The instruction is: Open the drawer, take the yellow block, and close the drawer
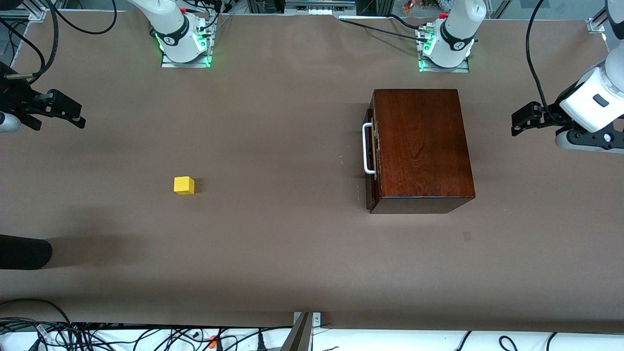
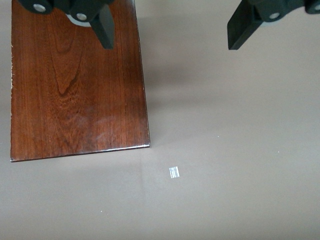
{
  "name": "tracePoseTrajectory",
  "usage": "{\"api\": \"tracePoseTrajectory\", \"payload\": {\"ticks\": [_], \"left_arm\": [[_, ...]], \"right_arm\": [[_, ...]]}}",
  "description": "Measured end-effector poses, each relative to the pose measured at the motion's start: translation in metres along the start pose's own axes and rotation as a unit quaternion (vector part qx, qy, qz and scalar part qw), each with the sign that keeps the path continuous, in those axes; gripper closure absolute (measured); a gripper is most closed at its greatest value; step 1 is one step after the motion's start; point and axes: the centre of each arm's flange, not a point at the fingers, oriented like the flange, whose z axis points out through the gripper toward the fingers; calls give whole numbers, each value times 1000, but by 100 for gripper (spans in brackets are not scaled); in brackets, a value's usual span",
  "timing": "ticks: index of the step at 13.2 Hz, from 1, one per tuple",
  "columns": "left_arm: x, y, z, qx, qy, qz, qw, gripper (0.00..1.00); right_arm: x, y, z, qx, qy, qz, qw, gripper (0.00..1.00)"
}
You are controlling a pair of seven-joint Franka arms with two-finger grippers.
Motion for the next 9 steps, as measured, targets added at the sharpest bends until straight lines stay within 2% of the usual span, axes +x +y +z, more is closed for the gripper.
{"api": "tracePoseTrajectory", "payload": {"ticks": [9], "left_arm": [[-7,-1,-1,-1,2,-2,1000,0]], "right_arm": [[0,-2,0,0,0,-2,1000,0]]}}
